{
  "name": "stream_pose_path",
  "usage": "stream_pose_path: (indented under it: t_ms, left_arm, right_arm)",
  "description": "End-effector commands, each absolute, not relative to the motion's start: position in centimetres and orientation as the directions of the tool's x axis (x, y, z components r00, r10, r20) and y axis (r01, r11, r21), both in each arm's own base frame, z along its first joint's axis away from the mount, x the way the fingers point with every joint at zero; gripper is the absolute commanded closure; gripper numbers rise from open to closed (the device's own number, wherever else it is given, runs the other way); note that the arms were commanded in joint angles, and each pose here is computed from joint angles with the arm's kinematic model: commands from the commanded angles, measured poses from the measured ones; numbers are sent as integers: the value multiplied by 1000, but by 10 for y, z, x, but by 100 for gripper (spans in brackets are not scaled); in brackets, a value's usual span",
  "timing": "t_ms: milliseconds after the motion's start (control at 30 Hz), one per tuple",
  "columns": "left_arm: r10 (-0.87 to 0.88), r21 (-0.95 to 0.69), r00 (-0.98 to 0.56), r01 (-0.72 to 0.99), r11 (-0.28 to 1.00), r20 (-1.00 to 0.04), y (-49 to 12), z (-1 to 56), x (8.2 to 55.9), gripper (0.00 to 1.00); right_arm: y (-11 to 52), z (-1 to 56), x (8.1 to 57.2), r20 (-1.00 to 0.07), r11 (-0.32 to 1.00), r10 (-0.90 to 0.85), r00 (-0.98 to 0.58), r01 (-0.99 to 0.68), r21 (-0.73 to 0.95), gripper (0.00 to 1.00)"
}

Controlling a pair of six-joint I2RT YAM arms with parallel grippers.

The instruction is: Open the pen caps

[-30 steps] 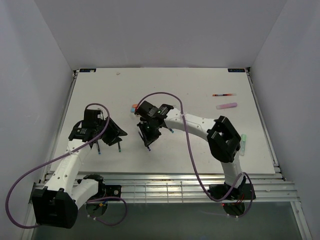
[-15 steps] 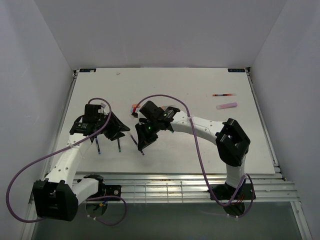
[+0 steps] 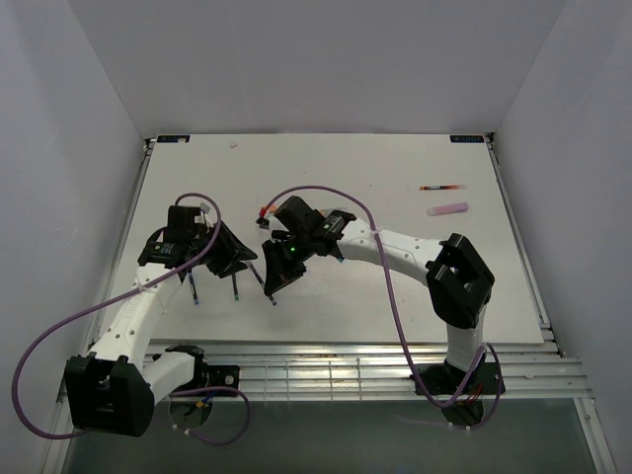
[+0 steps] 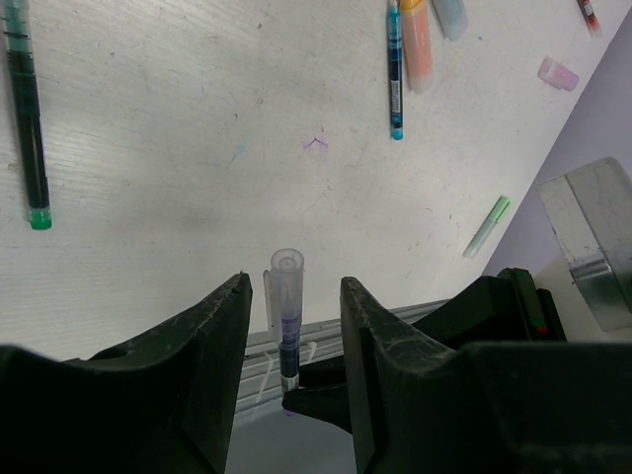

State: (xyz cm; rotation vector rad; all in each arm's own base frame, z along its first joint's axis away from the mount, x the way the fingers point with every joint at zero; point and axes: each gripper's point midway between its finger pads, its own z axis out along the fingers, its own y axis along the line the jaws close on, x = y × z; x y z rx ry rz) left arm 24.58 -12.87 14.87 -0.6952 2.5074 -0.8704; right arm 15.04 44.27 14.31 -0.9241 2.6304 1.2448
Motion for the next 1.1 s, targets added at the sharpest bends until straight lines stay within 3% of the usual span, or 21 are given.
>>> stream_pose_path:
  t_ms: [0, 167, 300, 333, 533, 700, 867, 967, 1067]
  left_arm:
    - [-551, -659, -804, -292, 693, -223, -130, 151, 248, 49]
    - [-545, -654, -805, -284, 701, -233, -130, 151, 250, 53]
    - [-543, -654, -807, -282, 702, -235, -130, 151, 250, 64]
    - [-543, -654, -805, -280, 703, -238, -130, 152, 250, 74]
    - [-545, -647, -806, -292, 704, -229, -129, 150, 249, 100]
    - [-551, -646, -804, -300, 702, -224, -129, 150, 249, 100]
    - [-554, -647, -802, -304, 700, -223, -129, 154, 252, 100]
    - [-558, -647, -800, -307, 698, -222, -130, 156, 256, 100]
    - [-566, -642, -791, -312, 701, -234, -128, 160, 265, 100]
  right_arm:
    - [454, 177, 148, -385, 396, -460, -800, -573, 718, 92]
    - [458, 182, 146, -387, 367, -459, -800, -567, 738, 92]
    - [460, 185, 144, -387, 349, -463, -797, -565, 748, 92]
    - [461, 184, 144, -389, 350, -462, -797, -567, 746, 91]
    - [464, 179, 157, -397, 376, -448, -801, -572, 729, 61]
    - [474, 178, 168, -392, 372, -453, -800, -570, 733, 56]
    - [482, 173, 171, -374, 370, -470, -800, -563, 739, 66]
    - [481, 167, 170, -361, 380, -478, -801, -558, 738, 91]
    - [471, 160, 168, -357, 405, -490, -795, -570, 715, 92]
